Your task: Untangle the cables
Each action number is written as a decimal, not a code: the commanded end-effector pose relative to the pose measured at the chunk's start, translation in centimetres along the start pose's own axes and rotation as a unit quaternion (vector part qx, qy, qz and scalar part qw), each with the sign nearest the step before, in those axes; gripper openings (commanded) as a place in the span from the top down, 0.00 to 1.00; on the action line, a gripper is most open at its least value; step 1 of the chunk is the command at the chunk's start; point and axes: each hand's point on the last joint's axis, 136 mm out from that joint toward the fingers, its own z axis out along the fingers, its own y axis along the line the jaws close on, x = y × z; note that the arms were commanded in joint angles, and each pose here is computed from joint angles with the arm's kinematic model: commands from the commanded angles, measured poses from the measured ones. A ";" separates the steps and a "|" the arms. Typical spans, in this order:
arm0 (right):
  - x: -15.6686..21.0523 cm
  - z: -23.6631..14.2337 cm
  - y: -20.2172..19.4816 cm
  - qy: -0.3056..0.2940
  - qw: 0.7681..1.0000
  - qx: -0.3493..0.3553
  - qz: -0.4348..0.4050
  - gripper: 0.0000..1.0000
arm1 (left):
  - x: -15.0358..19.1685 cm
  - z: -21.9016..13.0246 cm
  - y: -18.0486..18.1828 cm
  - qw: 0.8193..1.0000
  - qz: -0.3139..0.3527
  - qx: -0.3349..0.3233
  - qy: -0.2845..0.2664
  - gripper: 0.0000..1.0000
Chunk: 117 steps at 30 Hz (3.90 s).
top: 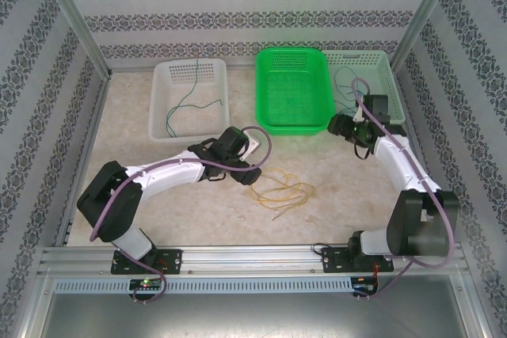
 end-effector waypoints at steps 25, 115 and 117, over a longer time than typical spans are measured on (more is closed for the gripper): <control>5.7 -4.1 -1.8 -0.034 0.999 -0.005 0.038 0.25 | 0.2 4.6 -3.2 0.991 0.097 0.081 0.042 0.29; 18.2 -4.2 8.4 0.144 0.925 -0.035 -0.351 1.00 | -4.6 -8.5 2.7 0.978 0.149 -0.118 -0.090 0.93; 18.4 -3.8 9.2 0.152 0.910 -0.025 -0.384 1.00 | -4.4 -8.6 2.7 0.977 0.149 -0.118 -0.092 0.93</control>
